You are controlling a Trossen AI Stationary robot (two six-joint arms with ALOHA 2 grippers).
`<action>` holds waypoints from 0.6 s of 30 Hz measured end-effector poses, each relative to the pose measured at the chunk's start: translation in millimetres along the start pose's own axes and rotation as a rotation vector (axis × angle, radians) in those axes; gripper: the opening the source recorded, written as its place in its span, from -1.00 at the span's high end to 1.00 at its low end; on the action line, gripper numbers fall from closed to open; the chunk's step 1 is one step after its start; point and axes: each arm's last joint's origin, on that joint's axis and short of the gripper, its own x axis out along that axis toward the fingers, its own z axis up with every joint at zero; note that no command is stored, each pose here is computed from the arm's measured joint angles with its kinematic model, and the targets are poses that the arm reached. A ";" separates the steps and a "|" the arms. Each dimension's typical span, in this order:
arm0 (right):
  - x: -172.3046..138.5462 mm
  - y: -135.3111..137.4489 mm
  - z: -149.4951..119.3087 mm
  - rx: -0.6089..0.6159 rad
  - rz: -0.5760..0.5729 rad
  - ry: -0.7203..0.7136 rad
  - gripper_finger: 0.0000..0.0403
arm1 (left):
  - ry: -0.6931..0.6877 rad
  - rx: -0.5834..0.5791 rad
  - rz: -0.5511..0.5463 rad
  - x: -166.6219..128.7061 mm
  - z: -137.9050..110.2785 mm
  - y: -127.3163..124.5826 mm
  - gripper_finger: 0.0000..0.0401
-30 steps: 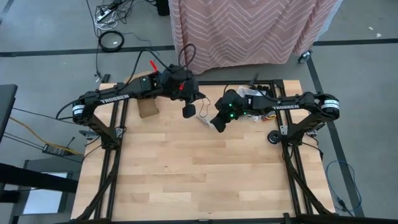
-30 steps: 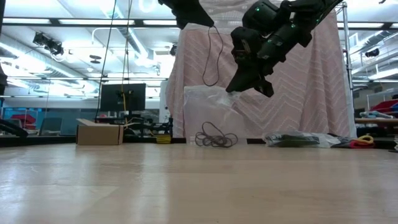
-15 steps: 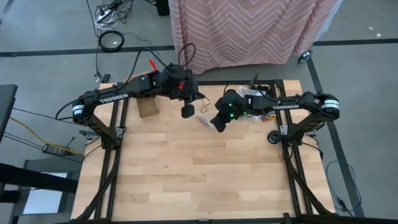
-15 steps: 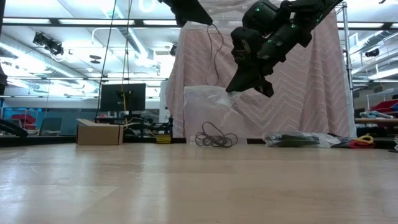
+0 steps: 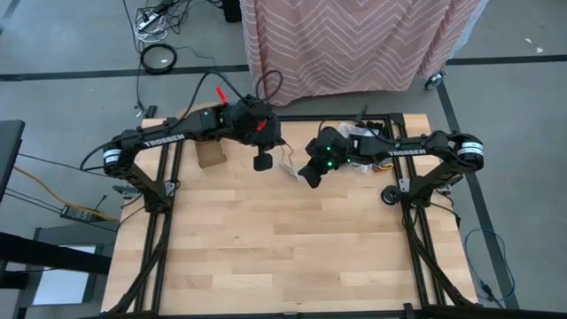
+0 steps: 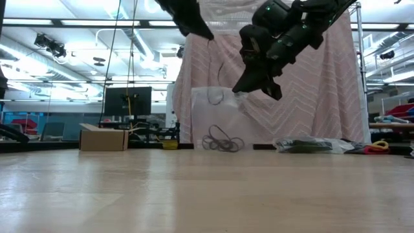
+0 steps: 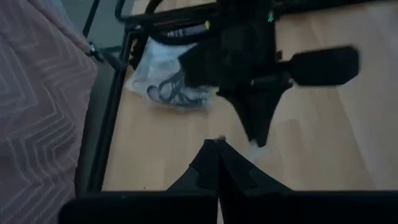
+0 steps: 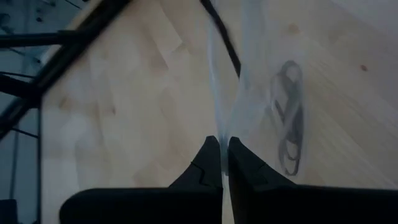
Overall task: Sort rubber bands
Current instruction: Put the black rubber band into the transparent zip bag
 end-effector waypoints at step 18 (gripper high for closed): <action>-2.7 1.0 9.0 -0.005 0.070 -0.055 1.00 | 0.132 -0.046 -0.100 21.5 -20.5 2.8 0.97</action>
